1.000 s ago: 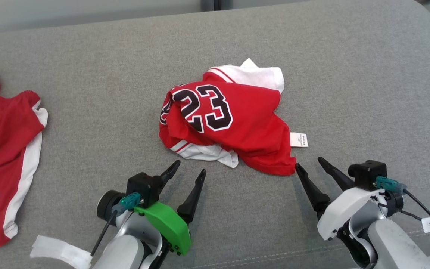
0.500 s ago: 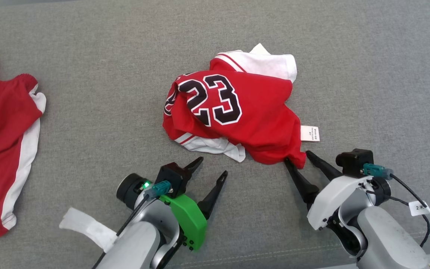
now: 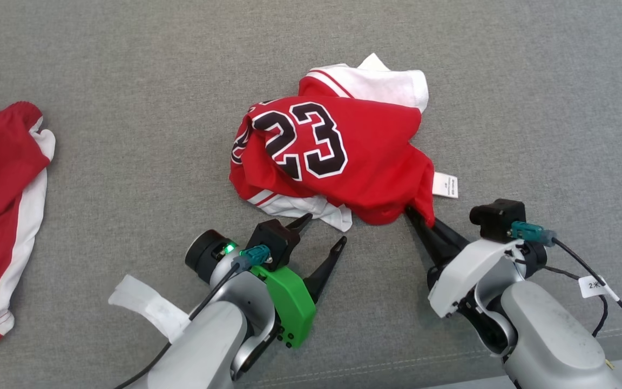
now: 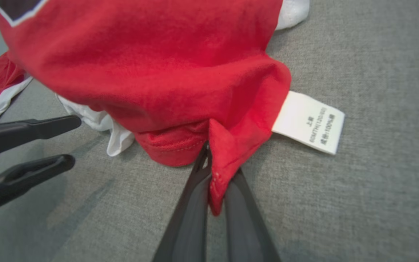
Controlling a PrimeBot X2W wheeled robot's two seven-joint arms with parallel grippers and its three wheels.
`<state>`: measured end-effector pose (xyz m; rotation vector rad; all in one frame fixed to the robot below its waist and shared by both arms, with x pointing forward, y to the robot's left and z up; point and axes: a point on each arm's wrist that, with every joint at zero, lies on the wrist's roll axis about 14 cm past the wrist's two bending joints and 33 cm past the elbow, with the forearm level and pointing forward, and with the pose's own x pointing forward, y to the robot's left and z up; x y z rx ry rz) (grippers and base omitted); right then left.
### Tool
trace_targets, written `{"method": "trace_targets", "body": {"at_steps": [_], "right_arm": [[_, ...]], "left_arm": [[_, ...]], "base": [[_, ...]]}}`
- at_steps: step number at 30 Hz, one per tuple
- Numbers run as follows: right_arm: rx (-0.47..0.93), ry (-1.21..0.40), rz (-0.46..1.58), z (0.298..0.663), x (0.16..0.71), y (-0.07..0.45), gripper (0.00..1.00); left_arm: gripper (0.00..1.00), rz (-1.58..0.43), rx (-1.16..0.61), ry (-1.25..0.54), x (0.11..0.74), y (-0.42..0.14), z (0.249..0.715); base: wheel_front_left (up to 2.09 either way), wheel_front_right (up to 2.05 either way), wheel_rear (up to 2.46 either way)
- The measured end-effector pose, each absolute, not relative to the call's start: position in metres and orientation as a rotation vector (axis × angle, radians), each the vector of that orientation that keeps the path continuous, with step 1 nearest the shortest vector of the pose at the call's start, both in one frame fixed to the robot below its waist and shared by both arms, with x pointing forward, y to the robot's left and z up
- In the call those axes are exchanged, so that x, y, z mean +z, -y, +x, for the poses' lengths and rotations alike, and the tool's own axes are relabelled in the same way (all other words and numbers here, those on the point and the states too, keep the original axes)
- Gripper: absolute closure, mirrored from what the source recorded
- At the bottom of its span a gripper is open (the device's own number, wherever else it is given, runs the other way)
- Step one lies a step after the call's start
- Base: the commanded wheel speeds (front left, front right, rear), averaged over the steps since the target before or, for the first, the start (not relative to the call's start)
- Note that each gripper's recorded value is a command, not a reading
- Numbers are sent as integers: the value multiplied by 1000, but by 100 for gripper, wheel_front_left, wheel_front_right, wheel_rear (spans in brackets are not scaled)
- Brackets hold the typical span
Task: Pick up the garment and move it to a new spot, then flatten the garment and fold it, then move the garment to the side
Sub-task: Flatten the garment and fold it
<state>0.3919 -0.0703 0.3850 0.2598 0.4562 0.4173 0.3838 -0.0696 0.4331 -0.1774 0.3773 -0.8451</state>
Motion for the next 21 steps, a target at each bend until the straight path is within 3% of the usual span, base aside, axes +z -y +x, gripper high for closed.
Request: {"method": "trace_targets", "body": {"at_steps": [9,21], "right_arm": [[305,-289,306,418,417,107,100],[231,-221,315,428,428,133,100]], "left_arm": [[0,-155,-894,-393,429,82,376],[0,-121,-909,-380,428,91,392]], "base": [[0,0,0],[0,0,0]]}}
